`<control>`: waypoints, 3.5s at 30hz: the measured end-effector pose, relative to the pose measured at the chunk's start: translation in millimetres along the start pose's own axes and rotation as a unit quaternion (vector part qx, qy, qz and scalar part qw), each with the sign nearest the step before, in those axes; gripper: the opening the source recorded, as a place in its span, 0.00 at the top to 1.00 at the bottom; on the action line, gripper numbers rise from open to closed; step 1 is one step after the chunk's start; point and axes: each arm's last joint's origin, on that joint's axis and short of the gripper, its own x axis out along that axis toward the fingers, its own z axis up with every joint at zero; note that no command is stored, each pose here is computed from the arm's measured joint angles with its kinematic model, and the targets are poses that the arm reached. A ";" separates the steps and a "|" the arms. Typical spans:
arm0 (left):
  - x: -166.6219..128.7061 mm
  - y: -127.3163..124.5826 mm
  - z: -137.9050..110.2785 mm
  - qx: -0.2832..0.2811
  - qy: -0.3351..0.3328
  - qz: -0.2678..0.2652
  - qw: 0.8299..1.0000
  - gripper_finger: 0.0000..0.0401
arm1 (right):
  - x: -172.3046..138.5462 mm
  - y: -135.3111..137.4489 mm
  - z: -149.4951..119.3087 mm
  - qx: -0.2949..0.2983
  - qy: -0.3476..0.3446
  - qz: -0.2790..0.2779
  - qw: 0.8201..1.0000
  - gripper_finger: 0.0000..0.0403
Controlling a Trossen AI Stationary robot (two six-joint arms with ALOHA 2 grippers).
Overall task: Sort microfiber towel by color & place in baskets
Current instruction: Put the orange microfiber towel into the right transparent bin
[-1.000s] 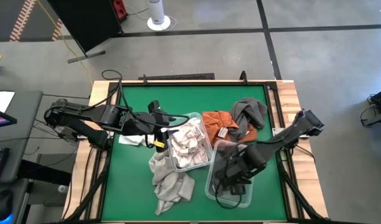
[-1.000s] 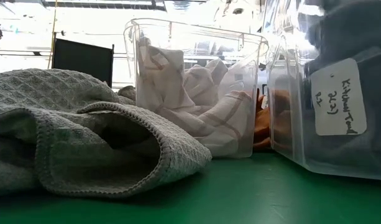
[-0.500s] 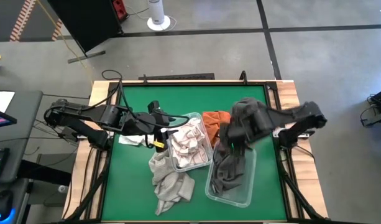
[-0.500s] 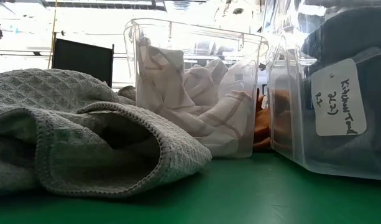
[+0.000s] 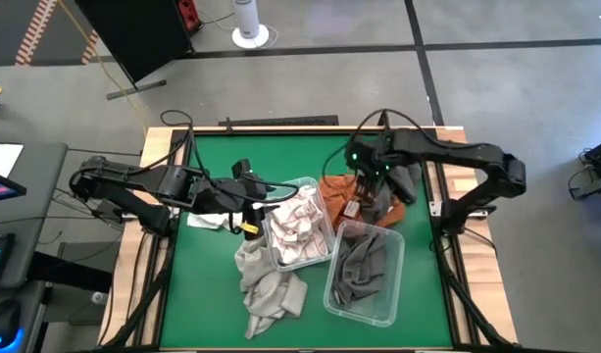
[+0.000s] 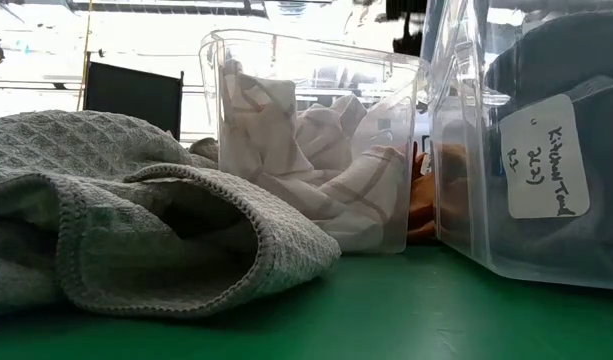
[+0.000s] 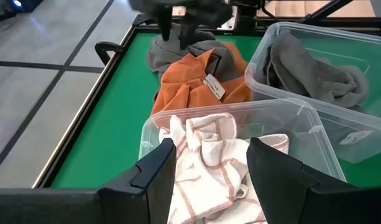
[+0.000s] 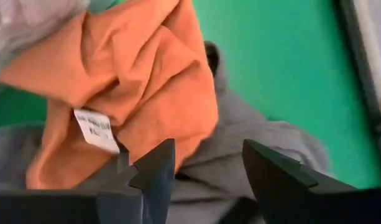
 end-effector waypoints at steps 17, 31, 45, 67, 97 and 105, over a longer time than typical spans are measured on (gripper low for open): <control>-0.1 1.1 -5.7 -0.027 0.027 0.006 0.999 0.53 | 65.6 9.1 4.8 -0.052 0.096 0.108 0.988 0.92; -0.2 1.1 -6.2 -0.032 0.029 0.007 0.999 0.53 | -71.7 18.5 -17.1 -0.086 -0.107 0.122 0.983 0.96; -0.1 0.9 -5.0 -0.020 0.023 0.005 1.000 0.53 | -246.3 31.5 -85.1 -0.206 -0.520 0.253 0.789 0.96; 92.8 -38.0 10.0 0.147 -0.121 -0.050 0.980 0.53 | -250.9 133.1 -75.7 -0.267 -0.521 0.314 0.748 0.94; 26.7 -24.4 15.5 0.132 -0.132 -0.094 0.978 0.53 | -87.6 180.4 -86.2 -0.089 0.007 0.090 0.992 0.28; 11.1 -15.8 15.6 0.097 -0.130 -0.097 0.982 0.53 | -125.9 122.9 -82.6 -0.045 -0.073 0.029 0.996 0.27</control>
